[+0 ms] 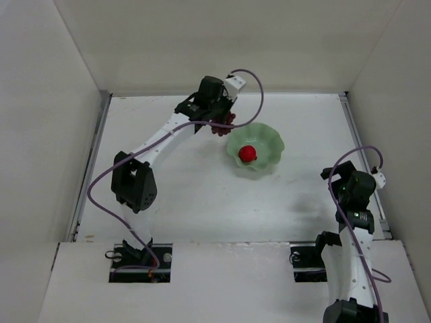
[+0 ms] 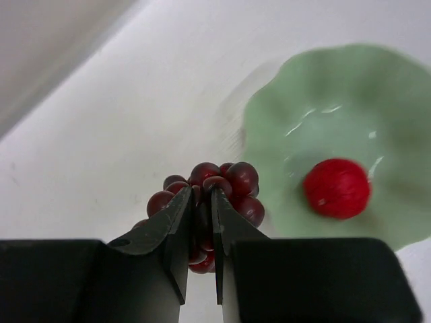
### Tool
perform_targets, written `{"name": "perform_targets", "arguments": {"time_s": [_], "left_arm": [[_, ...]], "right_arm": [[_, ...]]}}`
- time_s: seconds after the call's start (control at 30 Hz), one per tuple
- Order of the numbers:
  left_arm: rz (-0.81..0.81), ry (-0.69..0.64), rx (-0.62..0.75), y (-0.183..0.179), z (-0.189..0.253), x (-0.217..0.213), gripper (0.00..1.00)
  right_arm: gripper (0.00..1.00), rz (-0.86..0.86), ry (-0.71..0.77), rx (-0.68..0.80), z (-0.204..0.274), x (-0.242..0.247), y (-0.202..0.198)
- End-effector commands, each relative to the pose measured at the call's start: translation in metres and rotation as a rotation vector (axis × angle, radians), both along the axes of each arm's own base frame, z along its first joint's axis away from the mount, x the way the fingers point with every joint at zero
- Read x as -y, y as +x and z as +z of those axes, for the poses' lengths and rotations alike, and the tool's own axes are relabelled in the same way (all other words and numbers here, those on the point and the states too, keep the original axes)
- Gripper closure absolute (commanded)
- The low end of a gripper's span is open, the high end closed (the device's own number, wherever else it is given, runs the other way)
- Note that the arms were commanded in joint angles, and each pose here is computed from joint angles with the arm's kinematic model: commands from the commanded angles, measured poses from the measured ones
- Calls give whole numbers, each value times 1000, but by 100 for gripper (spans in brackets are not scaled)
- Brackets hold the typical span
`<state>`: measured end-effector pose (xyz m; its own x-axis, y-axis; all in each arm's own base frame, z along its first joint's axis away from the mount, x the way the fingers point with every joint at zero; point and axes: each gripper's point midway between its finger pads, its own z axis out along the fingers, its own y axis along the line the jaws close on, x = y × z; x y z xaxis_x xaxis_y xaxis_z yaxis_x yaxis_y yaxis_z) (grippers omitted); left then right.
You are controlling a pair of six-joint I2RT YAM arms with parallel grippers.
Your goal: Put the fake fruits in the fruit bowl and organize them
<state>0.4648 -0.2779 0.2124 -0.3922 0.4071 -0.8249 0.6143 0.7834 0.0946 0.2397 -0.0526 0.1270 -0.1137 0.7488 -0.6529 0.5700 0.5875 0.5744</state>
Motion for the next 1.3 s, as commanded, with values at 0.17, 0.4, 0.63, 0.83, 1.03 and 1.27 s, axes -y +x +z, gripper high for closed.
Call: {"name": "perform_targets", "arguments": {"time_s": [0.17, 0.4, 0.63, 0.83, 1.03, 1.27], "left_arm": [[-233, -37, 192, -41, 56, 102, 100], [-273, 10, 219, -19, 12, 125, 71], [-279, -60, 276, -17, 43, 138, 0], [-70, -181, 279, 3, 104, 73, 0], [267, -96, 0, 30, 31, -99, 0], [710, -26, -268, 8, -62, -296, 0]], "right_arm": [[0, -6, -33, 46, 15, 4, 5], [0, -2, -35, 50, 17, 3, 4], [0, 11, -36, 50, 17, 0, 5], [0, 12, -35, 45, 15, -1, 5], [0, 16, -27, 39, 9, -2, 6], [0, 6, -27, 17, 7, 2, 9]]}}
